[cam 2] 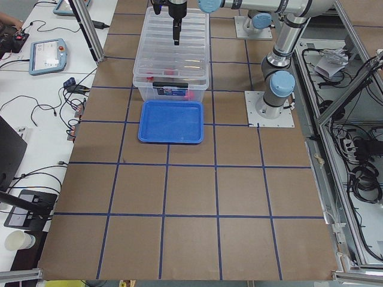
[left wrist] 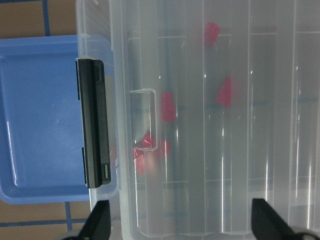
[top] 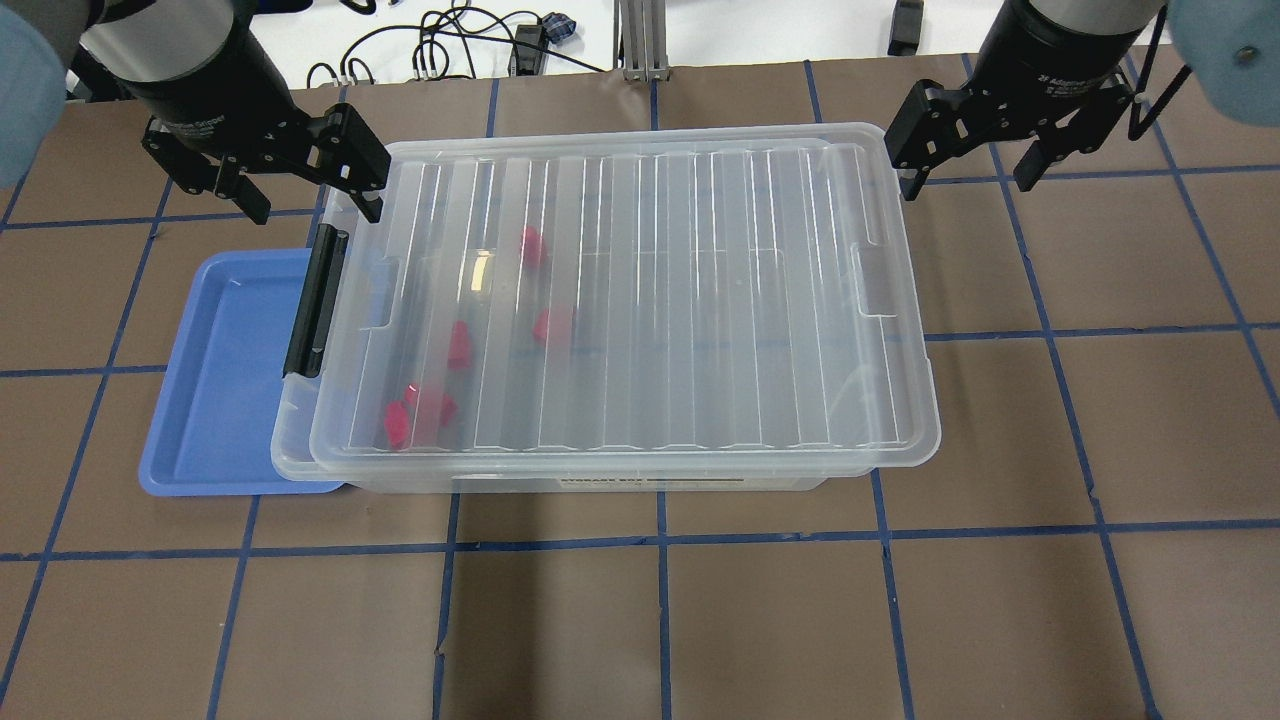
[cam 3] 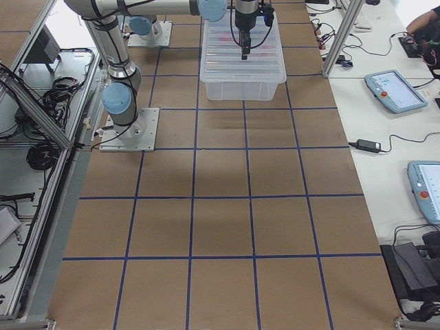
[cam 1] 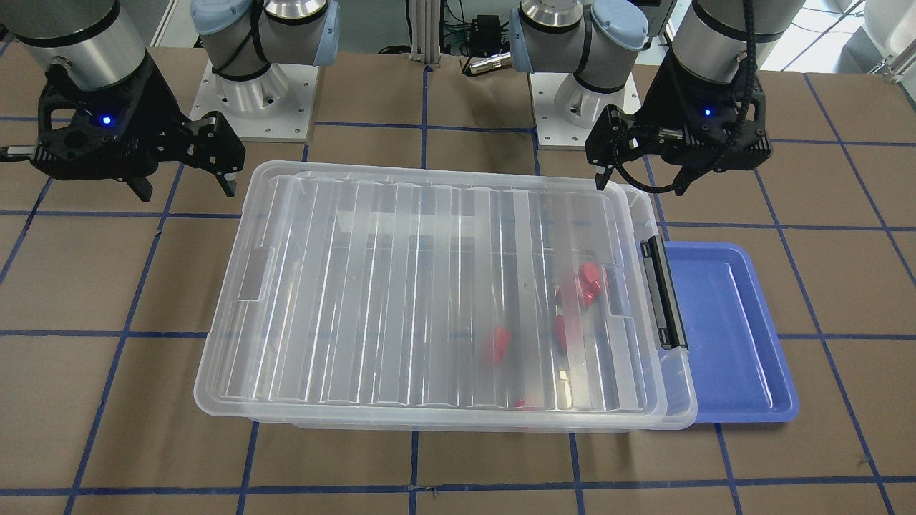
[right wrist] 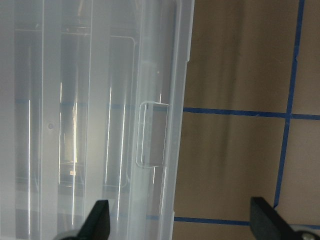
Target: Place red block in blue tray from box
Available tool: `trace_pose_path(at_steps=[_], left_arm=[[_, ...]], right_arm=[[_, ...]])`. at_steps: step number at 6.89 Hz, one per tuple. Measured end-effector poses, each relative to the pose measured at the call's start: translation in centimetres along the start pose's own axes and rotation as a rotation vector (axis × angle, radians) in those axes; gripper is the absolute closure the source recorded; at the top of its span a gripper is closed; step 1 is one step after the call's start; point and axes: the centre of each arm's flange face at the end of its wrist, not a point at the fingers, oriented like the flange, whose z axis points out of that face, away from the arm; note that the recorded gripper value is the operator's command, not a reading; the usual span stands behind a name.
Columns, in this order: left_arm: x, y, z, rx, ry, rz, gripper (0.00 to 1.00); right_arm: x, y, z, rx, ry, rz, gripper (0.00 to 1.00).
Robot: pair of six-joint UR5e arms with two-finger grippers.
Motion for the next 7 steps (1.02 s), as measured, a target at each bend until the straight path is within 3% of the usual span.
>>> trace_pose_path(at_steps=[5,7], left_arm=[[0.0,0.0,-0.1,0.002,0.001,-0.001,0.0],[0.0,0.0,0.1,-0.001,0.002,-0.002,0.0]], right_arm=[[0.5,-0.1,0.2,-0.003,0.011,0.007,0.0],[0.6,-0.5,2.2,-0.022,0.011,0.001,0.0]])
